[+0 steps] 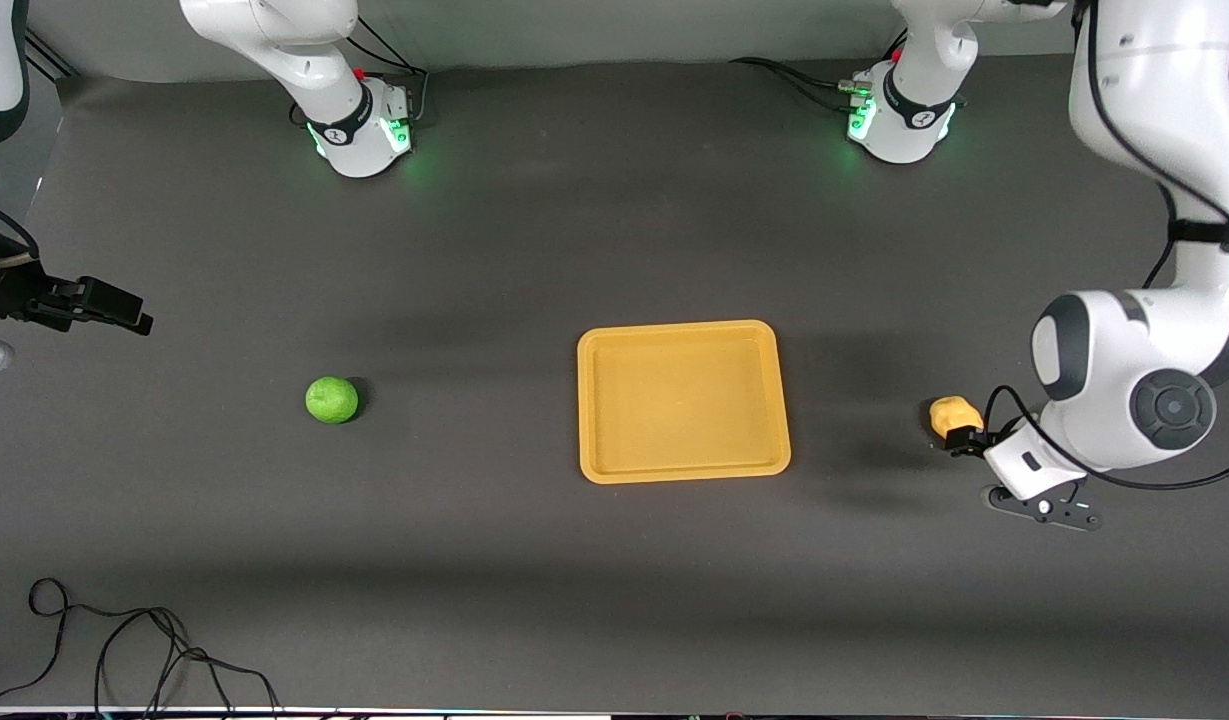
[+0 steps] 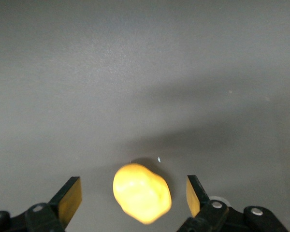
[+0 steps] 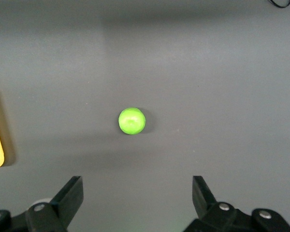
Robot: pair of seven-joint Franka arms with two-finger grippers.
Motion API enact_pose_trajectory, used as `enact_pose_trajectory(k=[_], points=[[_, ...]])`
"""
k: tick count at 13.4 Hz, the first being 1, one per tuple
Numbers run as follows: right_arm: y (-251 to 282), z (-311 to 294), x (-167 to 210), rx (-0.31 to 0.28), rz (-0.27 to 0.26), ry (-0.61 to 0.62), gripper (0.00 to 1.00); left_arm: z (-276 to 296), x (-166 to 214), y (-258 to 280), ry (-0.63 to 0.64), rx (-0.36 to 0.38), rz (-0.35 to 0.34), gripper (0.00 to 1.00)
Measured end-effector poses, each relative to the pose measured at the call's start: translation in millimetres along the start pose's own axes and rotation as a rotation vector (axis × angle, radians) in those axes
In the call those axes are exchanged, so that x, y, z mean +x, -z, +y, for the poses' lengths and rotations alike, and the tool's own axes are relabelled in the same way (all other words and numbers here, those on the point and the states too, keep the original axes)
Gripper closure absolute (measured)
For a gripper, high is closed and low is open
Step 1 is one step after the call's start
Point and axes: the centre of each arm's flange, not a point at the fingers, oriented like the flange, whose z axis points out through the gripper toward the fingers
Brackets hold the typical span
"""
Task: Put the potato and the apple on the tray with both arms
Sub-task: 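Lower the left gripper onto the yellow potato and close it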
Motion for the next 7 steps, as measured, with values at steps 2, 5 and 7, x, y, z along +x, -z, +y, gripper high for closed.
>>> enact_pose_trajectory(k=[2, 5, 7], points=[[0, 0, 0, 0.0, 0.0, 0.0, 0.0, -7, 2, -34, 0.011, 0.001, 0.026, 0.04], [0, 0, 0, 0.0, -0.001, 0.0, 0.0, -8, -15, -82, 0.022, 0.017, 0.065, 0.06], [0, 0, 0, 0.0, -0.001, 0.0, 0.0, -8, -24, -86, 0.026, 0.015, 0.06, 0.06]])
